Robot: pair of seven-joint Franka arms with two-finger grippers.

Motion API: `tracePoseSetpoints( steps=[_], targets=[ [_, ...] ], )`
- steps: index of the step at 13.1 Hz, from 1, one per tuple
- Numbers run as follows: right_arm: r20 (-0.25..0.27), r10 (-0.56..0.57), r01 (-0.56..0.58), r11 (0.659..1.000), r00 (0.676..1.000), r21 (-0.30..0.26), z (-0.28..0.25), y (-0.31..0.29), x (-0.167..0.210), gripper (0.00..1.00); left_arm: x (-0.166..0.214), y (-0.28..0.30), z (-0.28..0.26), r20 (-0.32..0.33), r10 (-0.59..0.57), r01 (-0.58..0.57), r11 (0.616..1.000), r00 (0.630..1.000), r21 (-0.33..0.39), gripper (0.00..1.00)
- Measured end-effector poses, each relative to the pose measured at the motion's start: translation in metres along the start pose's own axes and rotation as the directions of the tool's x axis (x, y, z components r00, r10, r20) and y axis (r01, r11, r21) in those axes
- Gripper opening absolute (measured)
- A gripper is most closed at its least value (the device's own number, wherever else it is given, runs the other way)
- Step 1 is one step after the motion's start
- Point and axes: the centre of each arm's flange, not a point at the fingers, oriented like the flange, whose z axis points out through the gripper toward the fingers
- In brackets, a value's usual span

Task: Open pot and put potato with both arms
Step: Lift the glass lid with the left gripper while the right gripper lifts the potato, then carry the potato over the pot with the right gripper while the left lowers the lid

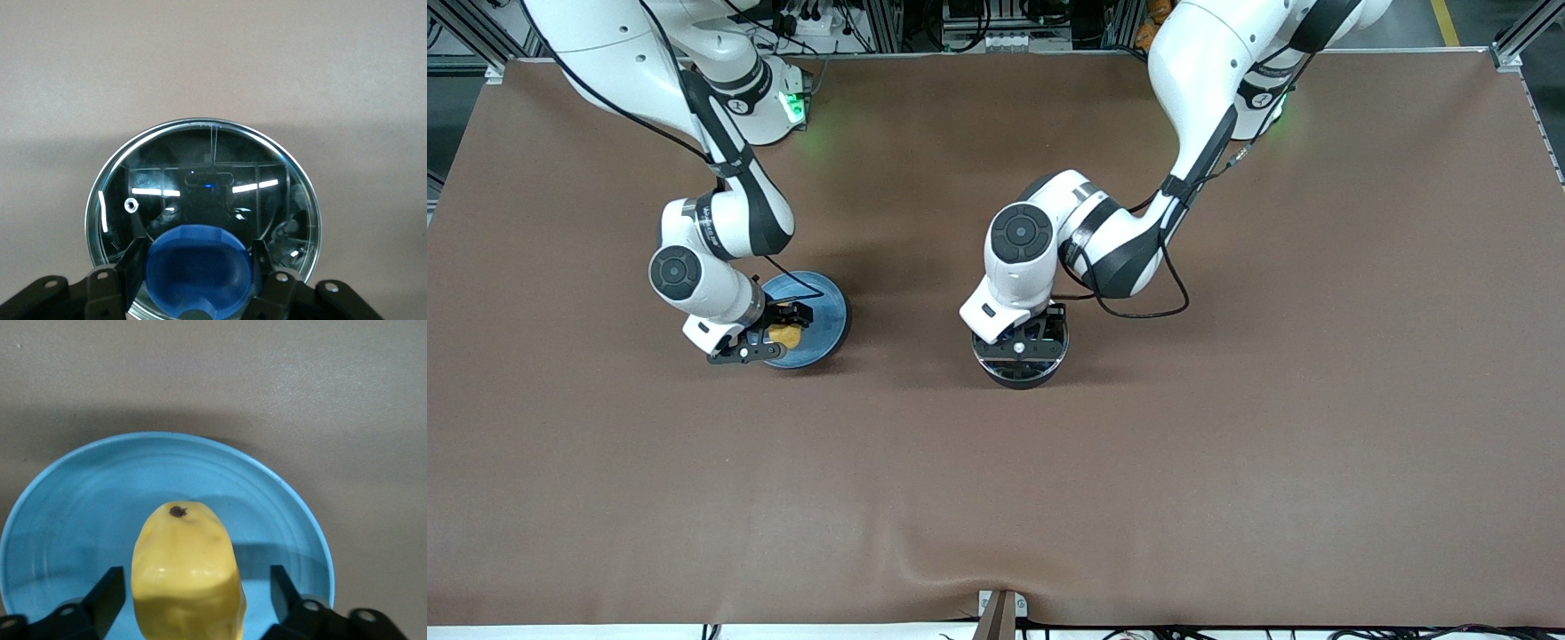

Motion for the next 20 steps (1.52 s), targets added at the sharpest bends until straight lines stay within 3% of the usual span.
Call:
tracePoseSetpoints(
  steps=[3,7,9,13,15,17,20],
  targets=[
    [-0.001,-0.001,0.001,1.0,1.0,0.0,0.0,-0.001,0.0,0.59,0.004,-0.002,-0.009,-0.012,0.007,-0.007,1.0,1.0,-0.009,0.67],
    [0.003,-0.012,0.012,1.0,1.0,0.003,-0.002,-0.007,0.001,0.59,0.017,-0.024,-0.072,-0.046,-0.026,0.025,0.999,0.999,-0.02,0.67],
    [0.03,-0.018,0.018,1.0,0.999,0.007,-0.018,-0.011,0.004,0.59,0.03,-0.057,-0.117,-0.061,-0.05,0.049,0.999,0.997,-0.017,0.67],
    [0.051,-0.05,0.049,0.999,0.997,0.015,-0.149,-0.023,0.019,0.59,0.073,-0.187,-0.174,-0.045,0.015,-0.016,1.0,0.999,-0.02,0.67],
    [0.026,-0.084,0.084,0.996,0.996,-0.025,-0.22,-0.027,0.023,0.59,0.092,-0.271,-0.169,-0.006,0.006,-0.007,0.999,1.0,-0.035,0.67],
    [-0.033,-0.142,0.139,0.986,0.989,-0.096,-0.27,-0.046,0.029,0.59,0.096,-0.33,-0.142,0.056,-0.034,0.035,0.999,0.998,-0.023,0.67],
    [-0.088,-0.206,0.196,0.974,0.975,-0.113,-0.294,-0.103,0.033,0.59,0.091,-0.373,-0.087,0.091,-0.091,0.092,0.996,0.992,-0.007,0.67]
  ],
)
